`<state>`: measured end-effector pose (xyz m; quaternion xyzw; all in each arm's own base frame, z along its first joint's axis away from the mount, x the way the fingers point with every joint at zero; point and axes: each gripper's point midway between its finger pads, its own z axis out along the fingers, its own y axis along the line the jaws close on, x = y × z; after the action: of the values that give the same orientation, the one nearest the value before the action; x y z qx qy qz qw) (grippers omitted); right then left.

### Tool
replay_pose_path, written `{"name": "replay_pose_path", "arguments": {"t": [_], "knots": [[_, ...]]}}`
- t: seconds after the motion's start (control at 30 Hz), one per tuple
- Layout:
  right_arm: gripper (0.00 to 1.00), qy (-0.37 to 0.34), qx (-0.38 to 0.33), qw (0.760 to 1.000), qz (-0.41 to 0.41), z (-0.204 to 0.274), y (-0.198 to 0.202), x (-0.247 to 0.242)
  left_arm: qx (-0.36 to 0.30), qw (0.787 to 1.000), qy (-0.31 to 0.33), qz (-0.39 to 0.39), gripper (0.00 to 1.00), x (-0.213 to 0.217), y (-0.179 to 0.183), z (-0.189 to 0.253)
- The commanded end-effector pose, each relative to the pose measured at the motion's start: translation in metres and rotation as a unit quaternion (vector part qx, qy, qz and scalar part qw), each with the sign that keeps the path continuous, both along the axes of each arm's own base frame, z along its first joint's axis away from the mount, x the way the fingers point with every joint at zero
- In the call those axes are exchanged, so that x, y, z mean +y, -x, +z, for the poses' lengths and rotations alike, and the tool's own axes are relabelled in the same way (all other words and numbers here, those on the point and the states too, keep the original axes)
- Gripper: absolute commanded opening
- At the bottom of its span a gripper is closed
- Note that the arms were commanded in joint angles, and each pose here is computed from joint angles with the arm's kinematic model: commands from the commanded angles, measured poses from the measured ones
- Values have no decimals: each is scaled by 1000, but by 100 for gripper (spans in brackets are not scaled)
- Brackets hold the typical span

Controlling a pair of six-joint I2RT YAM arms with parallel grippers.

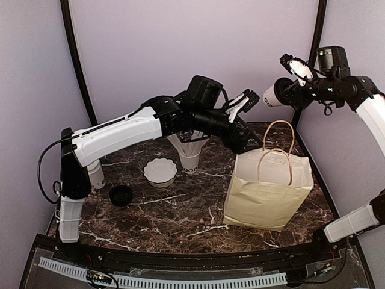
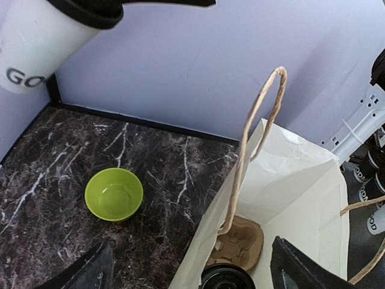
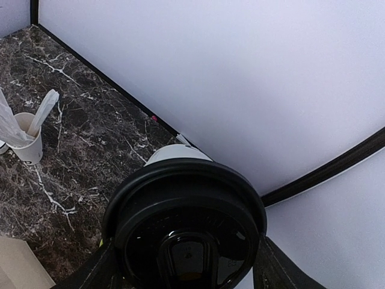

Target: Pack the takeout coffee

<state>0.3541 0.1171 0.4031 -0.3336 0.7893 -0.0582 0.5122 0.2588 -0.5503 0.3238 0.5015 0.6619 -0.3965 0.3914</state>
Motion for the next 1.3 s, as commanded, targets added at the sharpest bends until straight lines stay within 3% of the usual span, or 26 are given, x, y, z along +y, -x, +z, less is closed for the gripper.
{"name": "replay_pose_path", "arguments": {"t": [0.0,0.17,0.33,0.47,0.5,0.57,1.0,1.27], "knots": [[54,-22,-31,999,-18,16,-5,-8,12,997,62,-53,93,-8,17,37],[53,-38,-25,999,-17,17,-4,-7,33,993,86,-78,89,-23,20,35],[53,-54,-17,998,-11,19,0,-4,42,987,113,-107,70,-36,24,44],[52,-66,-2,998,14,19,7,5,38,986,115,-114,47,-37,24,47],[52,-68,0,997,21,18,9,7,37,986,114,-112,27,-36,24,48],[52,-71,3,996,45,20,15,13,32,988,111,-105,9,-33,23,54],[50,-109,-46,981,151,81,53,38,-42,998,30,19,1,40,13,69],[50,-105,-16,966,236,74,84,55,-69,996,17,62,0,66,10,68]]}}
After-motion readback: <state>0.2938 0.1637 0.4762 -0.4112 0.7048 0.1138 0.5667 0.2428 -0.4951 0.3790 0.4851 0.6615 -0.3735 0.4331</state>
